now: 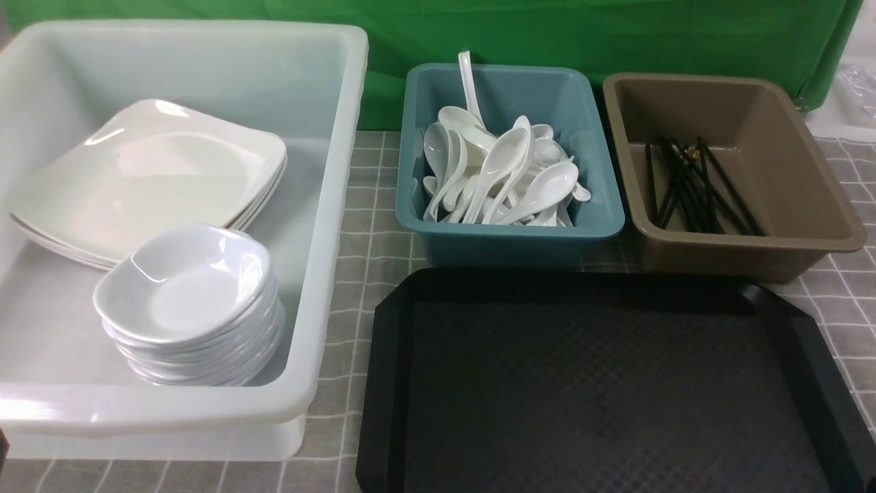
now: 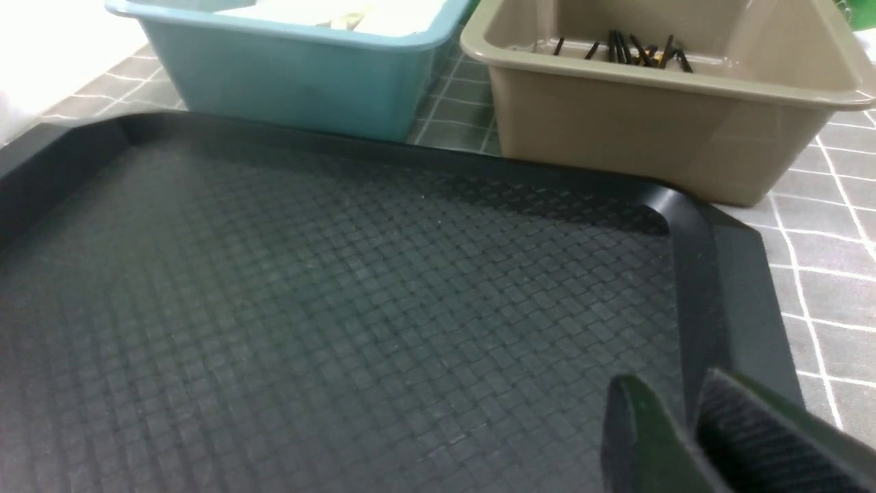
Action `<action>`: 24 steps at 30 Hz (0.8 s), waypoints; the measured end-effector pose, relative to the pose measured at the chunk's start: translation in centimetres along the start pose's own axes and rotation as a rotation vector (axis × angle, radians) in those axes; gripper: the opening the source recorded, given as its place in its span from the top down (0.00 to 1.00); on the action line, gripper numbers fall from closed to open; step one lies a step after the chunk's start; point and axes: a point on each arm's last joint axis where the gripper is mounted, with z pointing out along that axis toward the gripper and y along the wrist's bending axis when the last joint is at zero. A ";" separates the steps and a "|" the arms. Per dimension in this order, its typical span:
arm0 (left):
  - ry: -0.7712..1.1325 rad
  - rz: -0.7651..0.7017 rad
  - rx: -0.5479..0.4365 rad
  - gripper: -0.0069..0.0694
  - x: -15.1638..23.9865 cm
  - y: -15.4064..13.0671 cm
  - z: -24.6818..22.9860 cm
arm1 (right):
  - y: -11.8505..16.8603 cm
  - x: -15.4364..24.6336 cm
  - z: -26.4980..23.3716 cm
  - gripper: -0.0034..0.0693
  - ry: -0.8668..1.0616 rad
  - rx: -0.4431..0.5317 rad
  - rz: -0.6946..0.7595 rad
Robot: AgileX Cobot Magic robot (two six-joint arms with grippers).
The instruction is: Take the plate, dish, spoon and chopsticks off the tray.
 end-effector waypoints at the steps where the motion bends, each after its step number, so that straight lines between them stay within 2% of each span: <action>1: 0.000 0.000 0.000 0.90 0.0 0.0 0.0 | 0.0 0.0 0.0 0.71 0.000 0.000 0.000; 24: 0.000 0.000 0.000 0.90 0.0 0.0 0.0 | 0.0 0.0 0.0 0.64 0.000 0.000 0.001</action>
